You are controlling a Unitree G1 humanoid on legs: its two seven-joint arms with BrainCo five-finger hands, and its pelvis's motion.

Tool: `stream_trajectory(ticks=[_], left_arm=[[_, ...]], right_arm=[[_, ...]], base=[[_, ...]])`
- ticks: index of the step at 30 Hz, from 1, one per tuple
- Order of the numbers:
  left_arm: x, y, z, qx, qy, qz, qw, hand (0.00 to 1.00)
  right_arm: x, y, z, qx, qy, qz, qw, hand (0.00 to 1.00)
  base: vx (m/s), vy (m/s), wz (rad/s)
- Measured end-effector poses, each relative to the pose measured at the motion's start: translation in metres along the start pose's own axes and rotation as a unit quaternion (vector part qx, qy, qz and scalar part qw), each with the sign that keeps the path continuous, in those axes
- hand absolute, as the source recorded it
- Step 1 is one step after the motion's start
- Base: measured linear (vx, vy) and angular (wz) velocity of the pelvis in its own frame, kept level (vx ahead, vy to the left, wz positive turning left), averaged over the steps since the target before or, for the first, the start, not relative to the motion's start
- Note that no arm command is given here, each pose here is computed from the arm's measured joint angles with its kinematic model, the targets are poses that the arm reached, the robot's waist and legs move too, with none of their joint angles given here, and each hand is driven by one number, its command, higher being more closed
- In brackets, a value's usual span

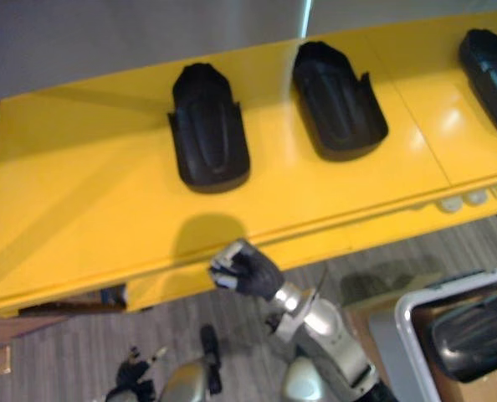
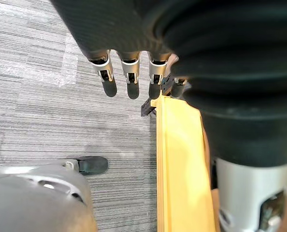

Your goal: Walk over and take plastic housings, then place them on the shelf

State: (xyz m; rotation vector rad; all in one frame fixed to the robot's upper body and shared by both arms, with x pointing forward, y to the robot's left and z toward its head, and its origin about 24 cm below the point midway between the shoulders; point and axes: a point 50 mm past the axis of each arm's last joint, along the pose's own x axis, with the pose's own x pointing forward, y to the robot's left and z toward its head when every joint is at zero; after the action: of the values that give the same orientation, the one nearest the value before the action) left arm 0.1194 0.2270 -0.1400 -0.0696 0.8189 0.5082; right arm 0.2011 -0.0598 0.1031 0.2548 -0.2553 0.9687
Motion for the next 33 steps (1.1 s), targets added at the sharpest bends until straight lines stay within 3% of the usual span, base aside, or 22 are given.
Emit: stream_trajectory(ticks=[16,33], left_arm=[[0.003,-0.008,0.006,0.008,-0.004,-0.010,1.000,0.00],[0.004,-0.008,0.006,0.007,0.001,-0.012,1.000,0.00]], right_arm=[[0.001,-0.015,-0.018,-0.037,0.034,-0.110,0.993,1.00],[0.009,-0.050,0.020,-0.094,-0.039,-0.186,0.977,1.00]], base=[[-0.01,0.003,0.04],[0.00,0.002,0.01]])
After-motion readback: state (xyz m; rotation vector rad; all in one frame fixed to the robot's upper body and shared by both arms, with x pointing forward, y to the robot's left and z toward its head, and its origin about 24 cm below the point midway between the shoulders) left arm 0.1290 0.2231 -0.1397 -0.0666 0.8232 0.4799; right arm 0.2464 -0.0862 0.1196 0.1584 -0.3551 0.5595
